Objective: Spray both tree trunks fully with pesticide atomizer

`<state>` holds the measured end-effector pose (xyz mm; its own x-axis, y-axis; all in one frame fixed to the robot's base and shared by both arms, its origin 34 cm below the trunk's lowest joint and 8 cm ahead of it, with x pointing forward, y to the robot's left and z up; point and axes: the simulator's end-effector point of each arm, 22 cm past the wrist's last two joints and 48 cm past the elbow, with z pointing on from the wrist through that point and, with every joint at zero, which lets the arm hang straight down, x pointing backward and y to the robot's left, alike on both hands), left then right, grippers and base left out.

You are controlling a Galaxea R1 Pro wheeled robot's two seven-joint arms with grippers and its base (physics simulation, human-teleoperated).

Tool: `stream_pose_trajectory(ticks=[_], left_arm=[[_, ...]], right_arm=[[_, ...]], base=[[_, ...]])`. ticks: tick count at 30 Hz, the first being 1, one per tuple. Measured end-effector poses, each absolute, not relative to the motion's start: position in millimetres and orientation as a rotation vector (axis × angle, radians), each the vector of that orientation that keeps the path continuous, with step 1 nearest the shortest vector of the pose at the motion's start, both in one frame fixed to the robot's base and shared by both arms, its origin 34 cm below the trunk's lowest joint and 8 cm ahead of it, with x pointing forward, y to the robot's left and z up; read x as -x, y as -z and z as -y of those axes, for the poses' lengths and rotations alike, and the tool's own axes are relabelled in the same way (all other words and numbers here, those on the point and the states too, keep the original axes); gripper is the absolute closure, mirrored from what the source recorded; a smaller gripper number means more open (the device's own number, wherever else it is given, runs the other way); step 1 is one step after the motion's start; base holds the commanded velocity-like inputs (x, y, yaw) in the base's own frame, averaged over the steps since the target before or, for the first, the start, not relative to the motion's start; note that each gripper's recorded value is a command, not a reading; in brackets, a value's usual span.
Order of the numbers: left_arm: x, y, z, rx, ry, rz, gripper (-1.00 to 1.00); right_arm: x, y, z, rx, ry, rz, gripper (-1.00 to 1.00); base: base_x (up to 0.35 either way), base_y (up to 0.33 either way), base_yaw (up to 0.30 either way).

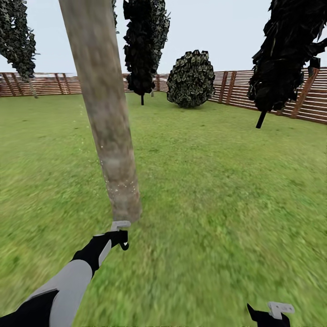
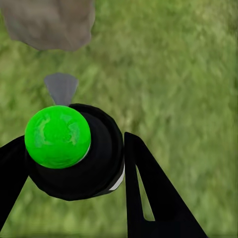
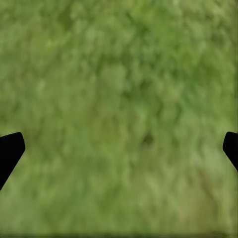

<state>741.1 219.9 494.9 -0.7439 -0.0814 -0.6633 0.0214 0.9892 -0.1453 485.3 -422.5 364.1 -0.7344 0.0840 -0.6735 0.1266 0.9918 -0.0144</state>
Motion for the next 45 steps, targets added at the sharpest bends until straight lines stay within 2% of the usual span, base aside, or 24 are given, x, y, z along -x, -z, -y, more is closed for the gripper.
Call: stream_pose_trajectory(ticks=[10,16,19,26,33,45], left_arm=[[-747.9,-502.3,-223.4,0.017,0.186,-2.349,1.00],[-782.0,-554.7,-241.7,-0.153,0.170,-2.243,1.00],[-824.3,-660.1,-243.0,-0.273,0.371,-2.178,1.00],[-825.9,-685.5,-224.5,-0.421,0.423,-2.227,1.00],[-832.0,-725.8,-210.1,-0.445,0.520,-2.256,1.00],[-823.7,-707.1,-232.1,-0.484,0.426,-2.336,1.00]], right_arm=[[-485.3,-364.1,422.5,-0.146,0.076,-2.399,-1.00],[-485.4,-364.2,422.5,-0.146,0.076,-2.399,-1.00],[-485.5,-364.3,422.5,-0.146,0.076,-2.399,-1.00],[-485.3,-364.2,422.6,-0.146,0.076,-2.399,-1.00],[-485.4,-364.5,423.7,-0.147,0.078,-2.399,-1.00],[-485.3,-364.4,423.6,-0.146,0.078,-2.399,-1.00]], base=[[-0.001,0.000,0.000],[0.000,0.000,0.000],[0.000,0.000,0.000],[0.000,0.000,0.000],[0.000,0.000,0.000],[-0.152,0.000,0.000]])
